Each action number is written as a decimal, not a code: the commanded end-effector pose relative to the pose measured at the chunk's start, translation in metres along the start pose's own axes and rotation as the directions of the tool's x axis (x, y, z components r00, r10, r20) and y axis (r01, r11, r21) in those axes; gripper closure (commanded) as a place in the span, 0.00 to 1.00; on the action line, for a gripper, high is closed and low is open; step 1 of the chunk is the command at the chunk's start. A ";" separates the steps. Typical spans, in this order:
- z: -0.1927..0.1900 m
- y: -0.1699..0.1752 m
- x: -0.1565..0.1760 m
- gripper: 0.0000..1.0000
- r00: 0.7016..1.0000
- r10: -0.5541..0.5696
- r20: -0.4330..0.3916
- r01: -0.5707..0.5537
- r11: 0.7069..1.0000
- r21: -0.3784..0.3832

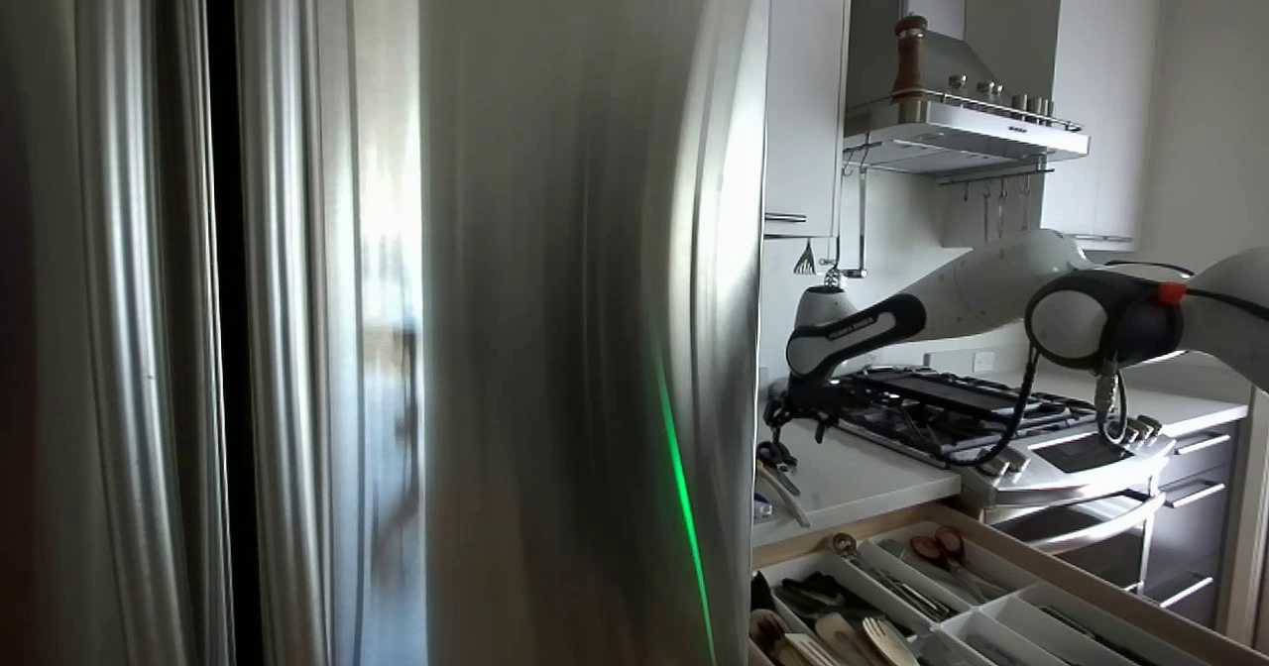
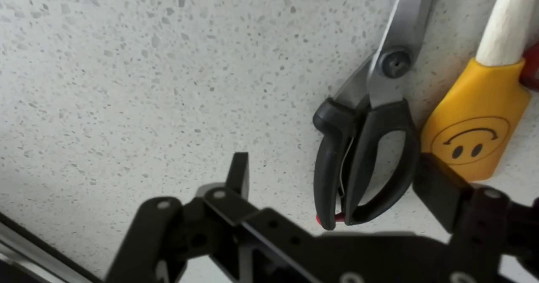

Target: Put the black pair of scissors in the drawer

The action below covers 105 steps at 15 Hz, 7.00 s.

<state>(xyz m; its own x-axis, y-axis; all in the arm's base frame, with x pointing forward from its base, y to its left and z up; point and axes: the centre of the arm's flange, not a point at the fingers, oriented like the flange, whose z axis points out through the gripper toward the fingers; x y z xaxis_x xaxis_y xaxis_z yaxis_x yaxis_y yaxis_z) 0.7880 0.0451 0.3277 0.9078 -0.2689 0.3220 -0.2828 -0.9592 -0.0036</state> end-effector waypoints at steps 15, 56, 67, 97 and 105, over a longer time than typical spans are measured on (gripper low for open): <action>0.054 -0.015 0.027 0.37 1.000 -0.017 -0.007 0.017 1.000 -0.021; -0.033 0.037 -0.075 0.82 0.986 0.147 0.084 -0.148 0.989 0.007; -0.056 0.097 -0.131 0.82 0.879 0.474 0.045 -0.474 0.880 -0.023; -0.072 0.282 -0.273 0.82 0.260 0.961 -0.100 -0.949 0.235 -0.210; -0.036 0.292 -0.248 0.82 -0.105 0.982 -0.155 -0.975 -0.133 -0.181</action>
<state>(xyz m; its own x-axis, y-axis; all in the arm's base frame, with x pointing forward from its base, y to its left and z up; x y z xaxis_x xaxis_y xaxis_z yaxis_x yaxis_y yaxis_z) 0.4493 -0.1626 0.2909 -0.3122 -0.9429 0.1159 -0.9455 0.2964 -0.1350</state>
